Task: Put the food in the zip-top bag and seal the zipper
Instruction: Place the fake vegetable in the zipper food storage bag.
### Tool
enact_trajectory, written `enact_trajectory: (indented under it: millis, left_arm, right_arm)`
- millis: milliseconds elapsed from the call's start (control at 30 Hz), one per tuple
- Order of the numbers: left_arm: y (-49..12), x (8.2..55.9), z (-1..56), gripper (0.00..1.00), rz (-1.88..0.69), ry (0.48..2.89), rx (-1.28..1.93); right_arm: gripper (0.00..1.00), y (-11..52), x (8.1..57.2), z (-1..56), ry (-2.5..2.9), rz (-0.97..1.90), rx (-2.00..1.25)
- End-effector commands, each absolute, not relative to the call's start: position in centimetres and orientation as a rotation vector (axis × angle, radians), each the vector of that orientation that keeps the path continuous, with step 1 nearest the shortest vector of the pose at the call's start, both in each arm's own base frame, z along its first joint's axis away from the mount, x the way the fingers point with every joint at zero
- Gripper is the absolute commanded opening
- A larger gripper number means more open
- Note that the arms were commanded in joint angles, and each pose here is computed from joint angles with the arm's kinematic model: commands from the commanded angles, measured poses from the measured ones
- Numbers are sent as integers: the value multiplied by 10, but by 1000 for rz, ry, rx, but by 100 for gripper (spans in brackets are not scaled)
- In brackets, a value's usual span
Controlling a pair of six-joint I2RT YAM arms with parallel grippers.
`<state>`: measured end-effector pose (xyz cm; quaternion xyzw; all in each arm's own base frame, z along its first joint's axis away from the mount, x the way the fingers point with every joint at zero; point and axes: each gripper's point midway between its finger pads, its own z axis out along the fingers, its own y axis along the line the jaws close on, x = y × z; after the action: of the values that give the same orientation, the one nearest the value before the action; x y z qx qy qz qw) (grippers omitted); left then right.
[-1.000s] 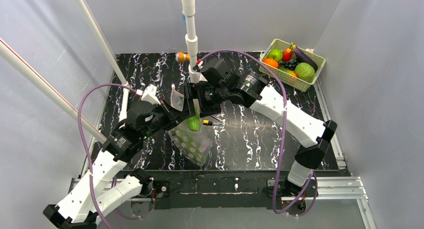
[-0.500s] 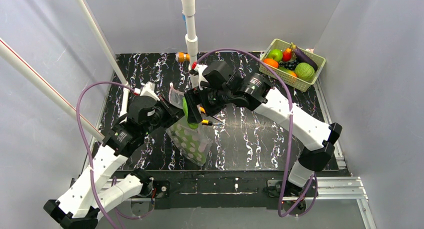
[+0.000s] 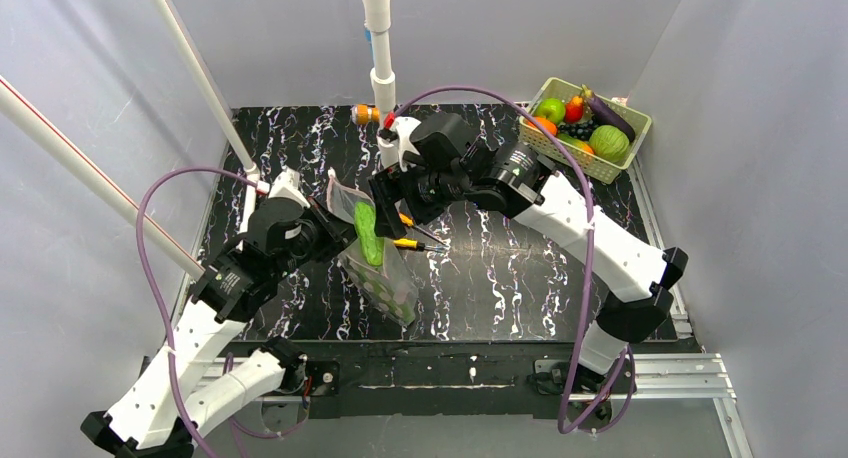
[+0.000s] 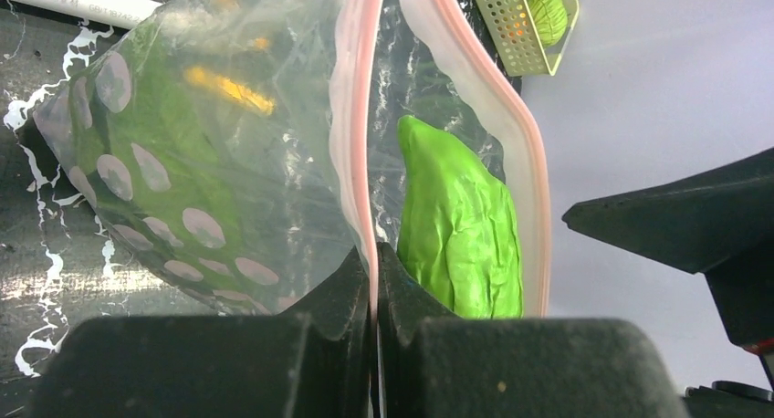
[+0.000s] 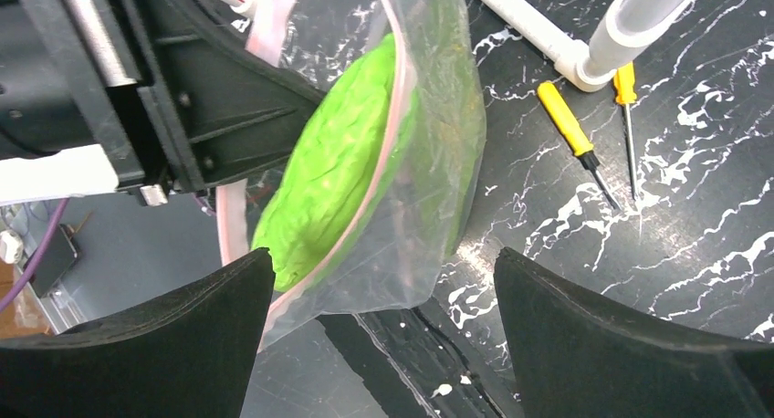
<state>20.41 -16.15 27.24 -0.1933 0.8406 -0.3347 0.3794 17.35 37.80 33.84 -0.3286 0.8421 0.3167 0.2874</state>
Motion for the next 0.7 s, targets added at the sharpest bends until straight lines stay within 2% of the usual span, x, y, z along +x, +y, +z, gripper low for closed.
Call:
enact_trajectory:
  millis: [0,100,267,667]
  left_arm:
    - [-157,206,282,0,-859,2094,-507]
    - [-157,204,275,0,-861,2108,-511]
    - [-158,203,273,0,-871,2109,-505]
    - [-167,204,275,0,-901,2134,-478]
  right_arm:
    - [96,362,180,351,2215,786,-807]
    - [94,359,183,346,2243,787,-722]
    - [80,368,187,347,2247,860,-576]
    - [77,384,180,355,2201,940,-557]
